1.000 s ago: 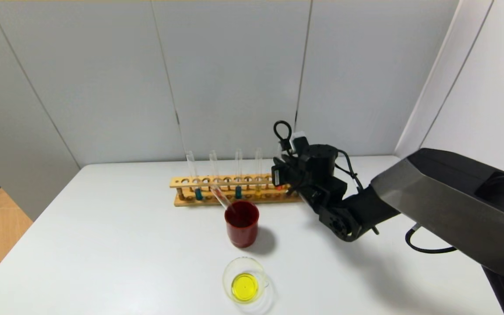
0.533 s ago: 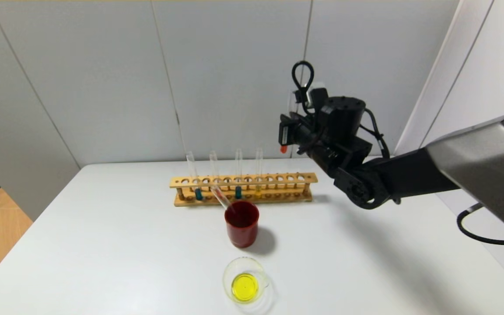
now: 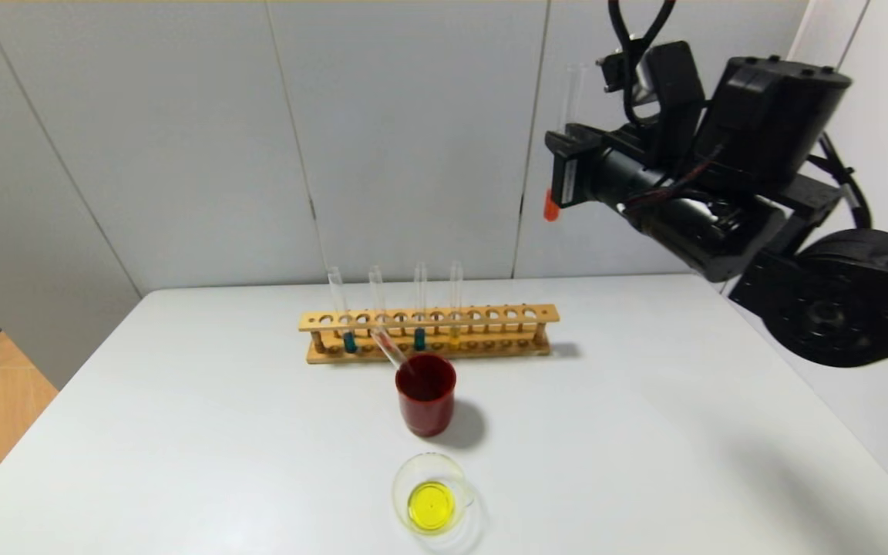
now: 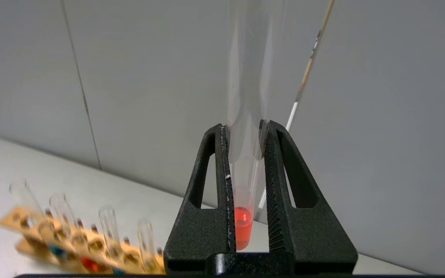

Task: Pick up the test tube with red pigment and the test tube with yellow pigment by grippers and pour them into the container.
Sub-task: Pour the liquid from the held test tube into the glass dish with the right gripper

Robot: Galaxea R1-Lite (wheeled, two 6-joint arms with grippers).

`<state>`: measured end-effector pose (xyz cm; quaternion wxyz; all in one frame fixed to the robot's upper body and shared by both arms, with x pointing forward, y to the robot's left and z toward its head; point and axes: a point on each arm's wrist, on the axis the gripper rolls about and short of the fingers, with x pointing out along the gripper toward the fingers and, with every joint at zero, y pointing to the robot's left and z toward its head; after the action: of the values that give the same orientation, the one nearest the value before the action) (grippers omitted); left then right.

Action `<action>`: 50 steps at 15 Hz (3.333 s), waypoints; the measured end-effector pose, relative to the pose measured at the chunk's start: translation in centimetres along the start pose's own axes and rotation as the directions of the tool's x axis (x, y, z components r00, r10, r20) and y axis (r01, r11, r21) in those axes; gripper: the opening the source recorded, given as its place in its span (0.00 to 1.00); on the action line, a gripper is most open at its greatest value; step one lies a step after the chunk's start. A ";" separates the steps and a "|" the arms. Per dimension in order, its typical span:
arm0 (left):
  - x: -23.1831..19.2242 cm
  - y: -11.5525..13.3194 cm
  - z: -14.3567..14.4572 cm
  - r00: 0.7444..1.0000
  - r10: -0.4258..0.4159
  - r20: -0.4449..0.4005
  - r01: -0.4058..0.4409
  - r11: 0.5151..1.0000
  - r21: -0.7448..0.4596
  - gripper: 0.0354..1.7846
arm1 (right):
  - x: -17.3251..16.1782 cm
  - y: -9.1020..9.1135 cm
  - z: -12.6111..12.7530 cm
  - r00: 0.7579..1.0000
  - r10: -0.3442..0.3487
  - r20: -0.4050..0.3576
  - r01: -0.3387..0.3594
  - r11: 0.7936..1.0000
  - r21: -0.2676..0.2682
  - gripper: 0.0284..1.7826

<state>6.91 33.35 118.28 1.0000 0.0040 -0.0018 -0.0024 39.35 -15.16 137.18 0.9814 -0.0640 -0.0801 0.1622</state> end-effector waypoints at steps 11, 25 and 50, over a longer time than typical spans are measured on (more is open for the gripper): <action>0.0 0.0 0.0 1.000 0.000 0.000 0.000 1.000 0.000 0.97 | -12.0 5.5 -8.2 0.902 0.279 -0.329 -0.326 0.941 -0.095 0.17; 0.0 0.0 0.0 1.000 0.000 0.000 0.000 1.000 0.000 0.97 | -12.8 8.2 -14.7 0.758 0.347 -0.552 -0.627 0.621 -0.470 0.17; 0.0 0.0 0.0 1.000 0.000 0.000 0.000 1.000 0.000 0.97 | -8.8 12.3 -15.3 0.662 0.161 -0.732 -0.748 0.098 -0.656 0.17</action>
<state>6.91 33.35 118.28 1.0000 0.0038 -0.0018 -0.0024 30.00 -7.99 119.13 0.6142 -0.6875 0.1154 0.3699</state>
